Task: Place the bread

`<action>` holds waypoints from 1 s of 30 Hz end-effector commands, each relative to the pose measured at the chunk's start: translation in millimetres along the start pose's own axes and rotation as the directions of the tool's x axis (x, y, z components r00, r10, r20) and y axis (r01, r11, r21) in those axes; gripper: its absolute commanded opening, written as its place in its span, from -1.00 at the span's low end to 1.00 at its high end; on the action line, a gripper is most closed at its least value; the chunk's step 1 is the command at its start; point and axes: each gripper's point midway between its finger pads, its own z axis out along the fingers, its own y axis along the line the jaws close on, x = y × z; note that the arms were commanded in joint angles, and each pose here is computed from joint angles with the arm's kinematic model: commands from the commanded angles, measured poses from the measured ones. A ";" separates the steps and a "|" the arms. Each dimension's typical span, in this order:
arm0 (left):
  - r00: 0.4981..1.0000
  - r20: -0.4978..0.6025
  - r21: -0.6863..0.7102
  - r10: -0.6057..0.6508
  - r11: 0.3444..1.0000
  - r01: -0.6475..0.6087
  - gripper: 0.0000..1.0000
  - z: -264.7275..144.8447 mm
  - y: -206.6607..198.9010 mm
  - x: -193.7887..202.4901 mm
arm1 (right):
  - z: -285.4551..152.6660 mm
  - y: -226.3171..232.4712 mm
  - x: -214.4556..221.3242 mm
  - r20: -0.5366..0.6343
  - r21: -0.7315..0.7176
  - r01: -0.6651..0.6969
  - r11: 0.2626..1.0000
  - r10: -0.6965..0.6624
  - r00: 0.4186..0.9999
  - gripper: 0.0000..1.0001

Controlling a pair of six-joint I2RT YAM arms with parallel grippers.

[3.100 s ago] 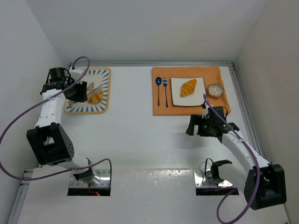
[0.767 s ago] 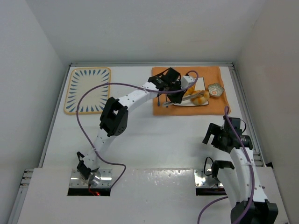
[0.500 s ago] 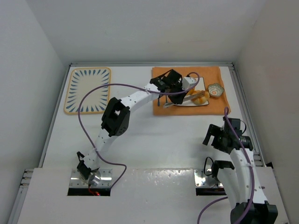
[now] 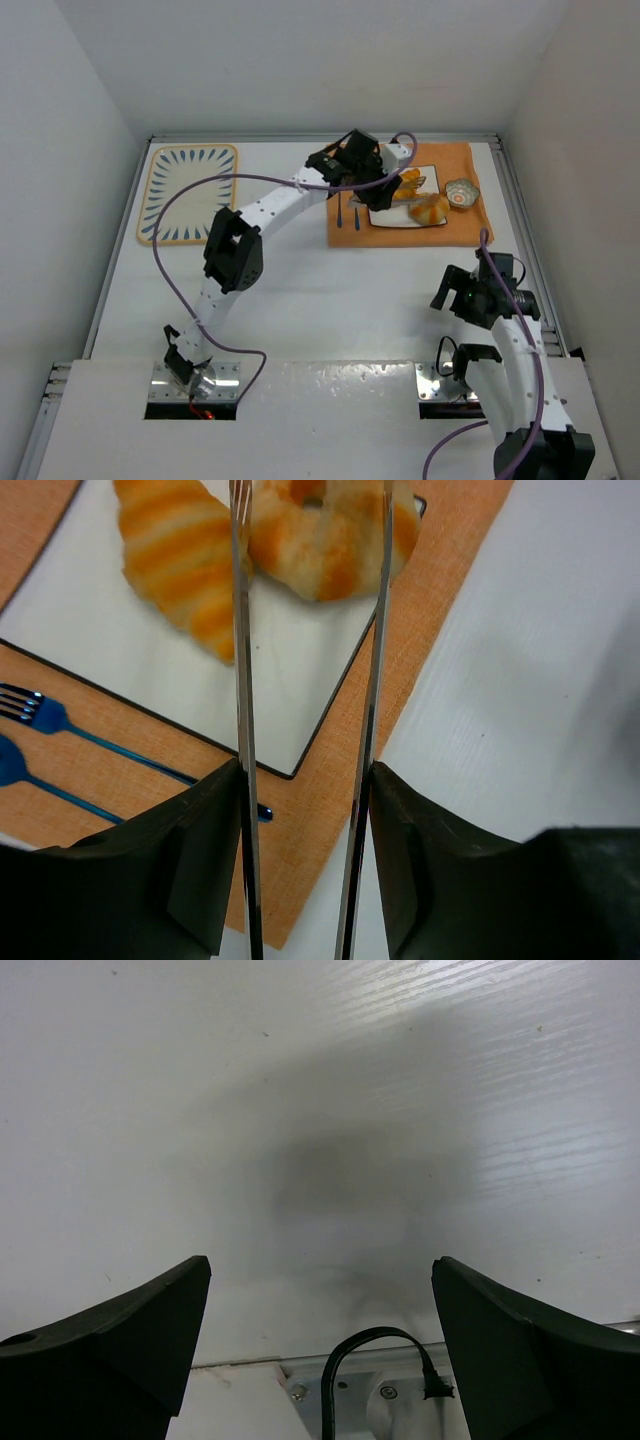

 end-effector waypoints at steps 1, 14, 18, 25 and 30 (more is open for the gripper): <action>0.981 0.196 -0.001 -0.010 1.000 0.010 0.12 -64.4 8.2 -76.9 | -0.4 8.0 -4.3 0.028 -0.043 -0.024 0.999 0.025 0.999 0.84; 0.916 0.285 -0.295 -0.284 0.883 0.366 0.05 -189.5 145.5 -36.0 | 7.4 20.5 -8.8 0.019 -0.102 -0.042 0.994 0.044 0.999 0.82; 0.865 0.261 -0.491 -0.429 0.712 0.502 0.05 -201.3 196.8 49.2 | 14.8 22.4 -5.2 0.011 -0.121 -0.045 0.992 0.047 0.999 0.82; 0.784 0.250 -0.638 -0.569 0.511 0.575 0.05 -189.4 231.6 149.5 | 12.7 25.1 -13.6 0.016 -0.126 -0.019 0.992 0.022 1.000 0.82; 0.756 0.184 -0.662 -0.628 0.489 0.568 0.08 -168.8 224.4 195.7 | 12.7 24.5 -12.8 0.016 -0.121 -0.030 0.992 0.033 0.999 0.82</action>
